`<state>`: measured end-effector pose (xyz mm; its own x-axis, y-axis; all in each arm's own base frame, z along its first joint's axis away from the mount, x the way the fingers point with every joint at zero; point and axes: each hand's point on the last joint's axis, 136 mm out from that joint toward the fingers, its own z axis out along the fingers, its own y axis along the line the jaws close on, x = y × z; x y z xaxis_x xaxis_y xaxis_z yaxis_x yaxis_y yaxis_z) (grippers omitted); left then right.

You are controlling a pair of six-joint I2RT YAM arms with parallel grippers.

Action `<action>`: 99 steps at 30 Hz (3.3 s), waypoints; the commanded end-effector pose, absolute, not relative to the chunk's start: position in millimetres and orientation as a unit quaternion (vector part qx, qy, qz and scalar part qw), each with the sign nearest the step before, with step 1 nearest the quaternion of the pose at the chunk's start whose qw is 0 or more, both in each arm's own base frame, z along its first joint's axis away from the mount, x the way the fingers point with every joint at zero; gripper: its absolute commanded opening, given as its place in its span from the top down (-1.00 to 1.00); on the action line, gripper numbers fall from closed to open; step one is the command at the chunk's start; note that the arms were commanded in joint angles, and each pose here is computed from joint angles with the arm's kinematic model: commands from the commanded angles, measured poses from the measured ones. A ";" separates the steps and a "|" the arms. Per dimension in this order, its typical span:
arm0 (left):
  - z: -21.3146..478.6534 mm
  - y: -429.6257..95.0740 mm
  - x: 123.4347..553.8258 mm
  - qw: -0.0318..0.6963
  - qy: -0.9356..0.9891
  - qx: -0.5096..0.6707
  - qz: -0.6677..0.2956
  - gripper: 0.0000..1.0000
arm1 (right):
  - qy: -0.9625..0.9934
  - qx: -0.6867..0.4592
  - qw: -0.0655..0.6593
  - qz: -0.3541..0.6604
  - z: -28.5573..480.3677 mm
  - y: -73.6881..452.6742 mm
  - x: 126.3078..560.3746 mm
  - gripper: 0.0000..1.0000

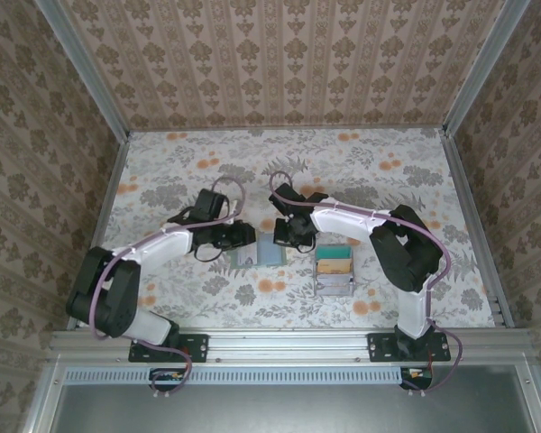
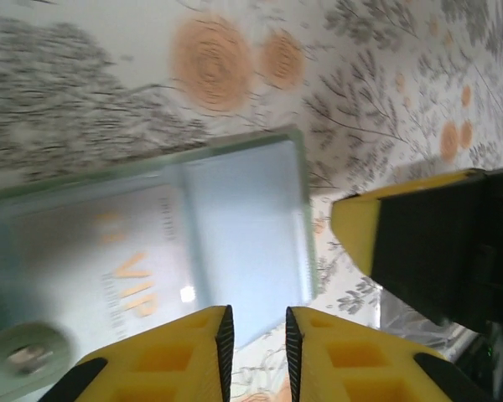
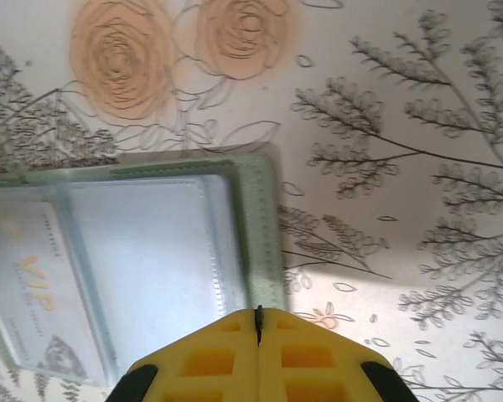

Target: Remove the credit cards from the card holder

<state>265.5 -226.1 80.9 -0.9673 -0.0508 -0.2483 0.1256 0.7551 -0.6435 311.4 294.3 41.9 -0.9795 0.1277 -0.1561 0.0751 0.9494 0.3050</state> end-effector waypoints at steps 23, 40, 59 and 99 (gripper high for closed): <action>17.3 -177.6 249.3 0.062 0.964 -0.043 -0.256 0.88 | 0.961 0.013 0.030 0.276 35.9 374.4 304.3 0.84; 12.2 -178.6 242.8 0.053 0.966 -0.043 -0.249 0.94 | 0.962 0.028 0.005 0.270 14.4 368.9 297.8 0.72; 7.7 -174.4 239.1 0.044 0.971 -0.047 -0.230 1.00 | 0.967 0.034 0.018 0.250 25.8 353.0 298.9 0.68; 2.3 -169.4 233.5 0.035 0.974 -0.053 -0.216 1.00 | 0.961 0.054 0.008 0.272 20.2 339.5 299.0 1.00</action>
<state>251.9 -183.8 23.9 -0.9865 -0.1030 -0.1273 -0.0258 0.8655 -0.5002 301.7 360.8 23.3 -0.9967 0.0802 0.0110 0.0719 0.8154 0.5745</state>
